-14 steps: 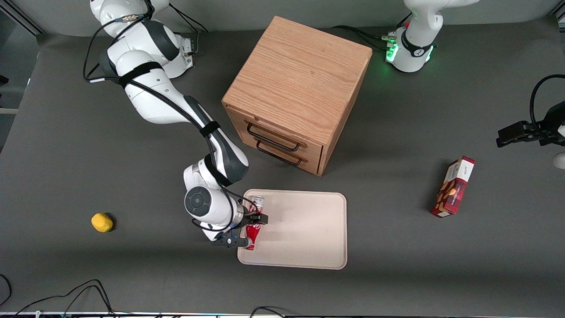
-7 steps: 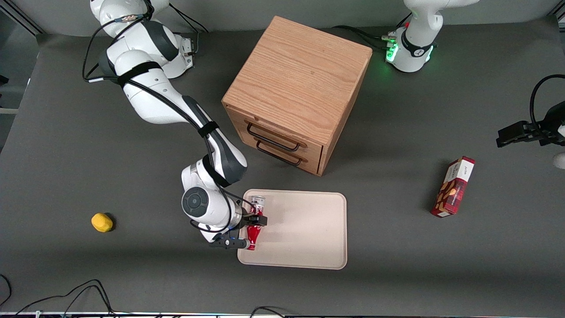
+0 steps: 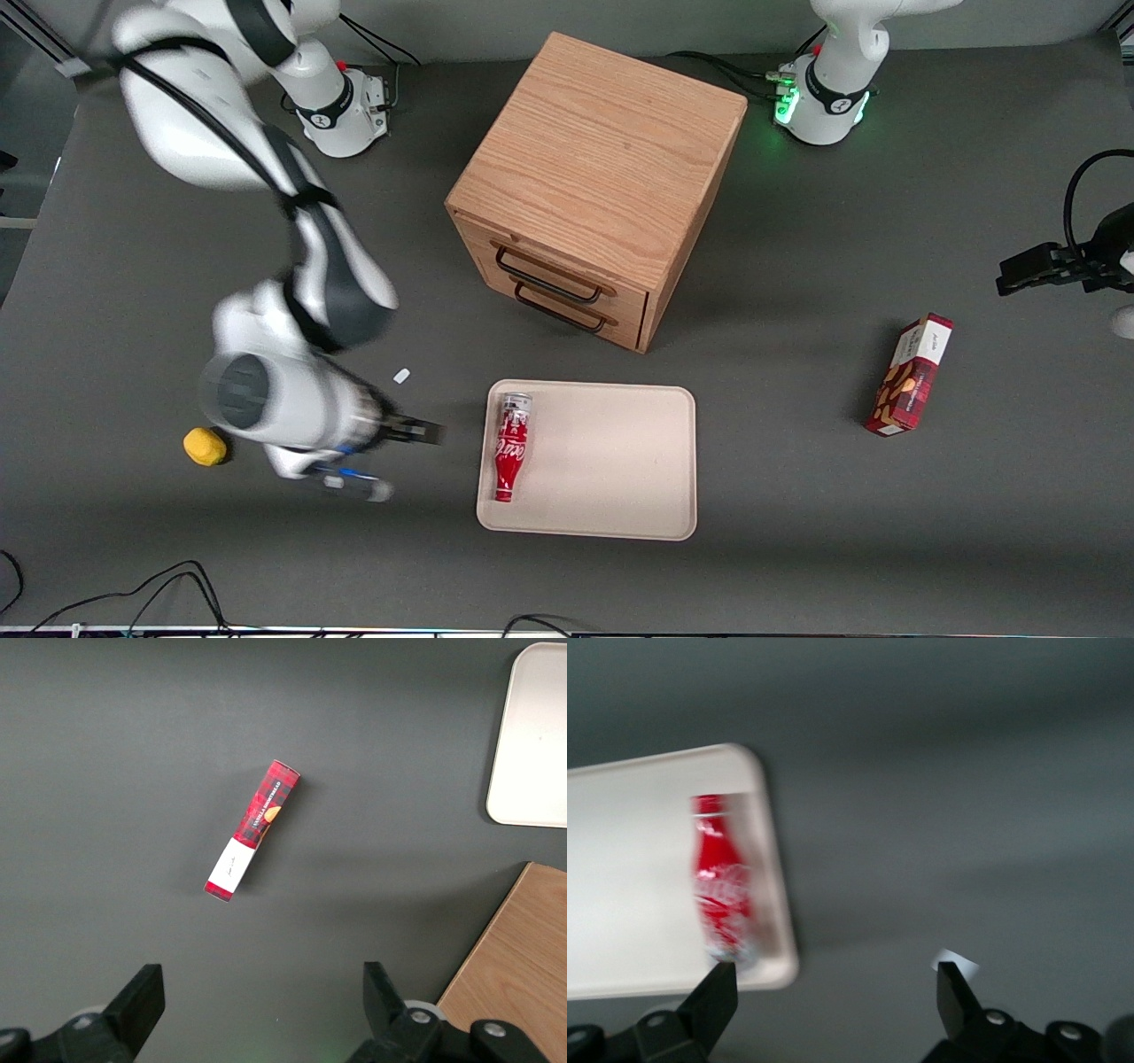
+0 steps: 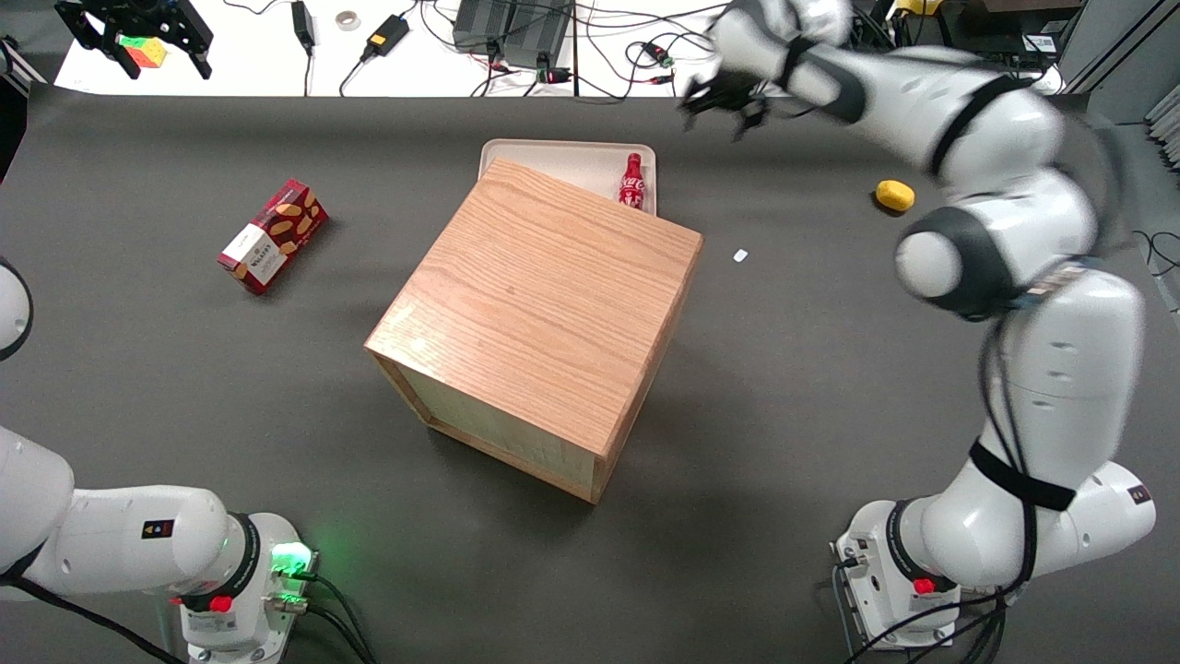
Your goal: Place coke bottle on tray
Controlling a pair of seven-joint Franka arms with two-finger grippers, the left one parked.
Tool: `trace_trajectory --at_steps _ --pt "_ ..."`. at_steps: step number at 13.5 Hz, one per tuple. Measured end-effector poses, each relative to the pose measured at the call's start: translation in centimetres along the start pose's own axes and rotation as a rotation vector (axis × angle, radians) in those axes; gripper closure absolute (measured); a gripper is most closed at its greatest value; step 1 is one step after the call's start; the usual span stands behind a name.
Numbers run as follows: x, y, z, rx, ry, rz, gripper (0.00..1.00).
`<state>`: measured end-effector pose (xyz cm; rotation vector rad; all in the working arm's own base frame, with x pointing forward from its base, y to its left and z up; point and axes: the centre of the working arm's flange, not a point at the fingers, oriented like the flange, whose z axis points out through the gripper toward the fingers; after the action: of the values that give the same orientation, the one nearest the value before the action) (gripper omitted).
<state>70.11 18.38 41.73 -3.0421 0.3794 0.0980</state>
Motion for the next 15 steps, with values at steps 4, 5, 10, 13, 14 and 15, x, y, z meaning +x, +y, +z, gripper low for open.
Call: trace_trajectory --at_steps 4,5,10,13,14,15 --pt "-5.7 6.1 -6.9 -0.045 -0.001 0.043 0.00" --pt "-6.2 5.7 -6.2 -0.051 -0.007 0.033 0.00" --pt "-6.2 5.5 -4.5 -0.071 -0.010 0.022 0.00" --pt "-6.2 6.2 -5.3 -0.079 -0.009 -0.009 0.00" --pt "-6.2 6.8 -5.8 -0.083 -0.012 -0.027 0.00" --pt "-6.2 7.6 -6.4 -0.087 -0.017 -0.049 0.00"
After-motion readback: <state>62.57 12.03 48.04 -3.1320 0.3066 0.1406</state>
